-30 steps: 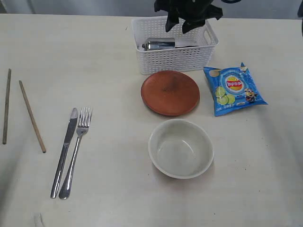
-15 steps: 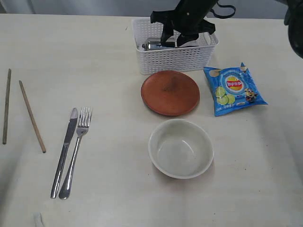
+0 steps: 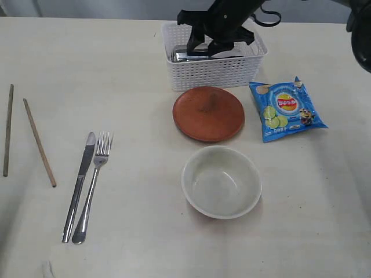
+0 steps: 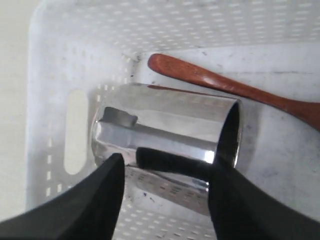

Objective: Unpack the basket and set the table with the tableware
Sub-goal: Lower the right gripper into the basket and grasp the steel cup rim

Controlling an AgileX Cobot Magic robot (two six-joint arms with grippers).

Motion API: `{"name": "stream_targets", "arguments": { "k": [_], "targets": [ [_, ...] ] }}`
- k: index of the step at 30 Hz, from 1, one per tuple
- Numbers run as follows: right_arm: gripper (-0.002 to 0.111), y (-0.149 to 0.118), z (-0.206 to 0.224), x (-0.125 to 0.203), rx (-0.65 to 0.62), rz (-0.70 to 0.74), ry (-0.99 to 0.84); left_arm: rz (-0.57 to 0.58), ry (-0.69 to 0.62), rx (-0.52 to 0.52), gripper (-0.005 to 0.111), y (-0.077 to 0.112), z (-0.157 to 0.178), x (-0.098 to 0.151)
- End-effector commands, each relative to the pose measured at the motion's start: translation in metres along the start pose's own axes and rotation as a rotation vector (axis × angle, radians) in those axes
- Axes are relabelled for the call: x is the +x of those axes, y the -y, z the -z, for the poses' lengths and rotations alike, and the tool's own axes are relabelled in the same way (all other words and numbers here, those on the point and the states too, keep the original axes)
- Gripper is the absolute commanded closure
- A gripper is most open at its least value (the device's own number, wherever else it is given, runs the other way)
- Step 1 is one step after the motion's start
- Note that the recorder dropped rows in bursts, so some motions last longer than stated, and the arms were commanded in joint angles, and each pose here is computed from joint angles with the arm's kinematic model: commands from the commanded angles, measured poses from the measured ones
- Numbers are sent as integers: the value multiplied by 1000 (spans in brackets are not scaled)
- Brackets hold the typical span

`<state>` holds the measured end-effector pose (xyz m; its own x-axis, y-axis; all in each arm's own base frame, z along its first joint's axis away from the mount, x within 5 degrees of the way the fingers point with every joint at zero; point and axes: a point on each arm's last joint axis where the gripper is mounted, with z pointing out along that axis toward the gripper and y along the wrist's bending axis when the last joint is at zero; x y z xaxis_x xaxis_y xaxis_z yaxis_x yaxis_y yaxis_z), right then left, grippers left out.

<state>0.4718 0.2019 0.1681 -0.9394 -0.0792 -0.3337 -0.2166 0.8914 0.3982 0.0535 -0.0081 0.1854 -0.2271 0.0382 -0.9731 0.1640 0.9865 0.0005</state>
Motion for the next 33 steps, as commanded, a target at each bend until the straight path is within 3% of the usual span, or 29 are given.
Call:
{"name": "stream_targets", "arguments": {
  "k": [1,21,27,33],
  "targets": [
    [59,0,0,-2,-32,-5,13,0,2,-3,107,0,0,1],
    [59,-12,3,-3,-161,48,27,0,2,-3,107,0,0,1],
    [59,-21,5,-4,-255,116,57,0,2,-3,107,0,0,1],
    [59,-20,4,-5,-257,112,62,0,2,-3,107,0,0,1]
  ]
}}
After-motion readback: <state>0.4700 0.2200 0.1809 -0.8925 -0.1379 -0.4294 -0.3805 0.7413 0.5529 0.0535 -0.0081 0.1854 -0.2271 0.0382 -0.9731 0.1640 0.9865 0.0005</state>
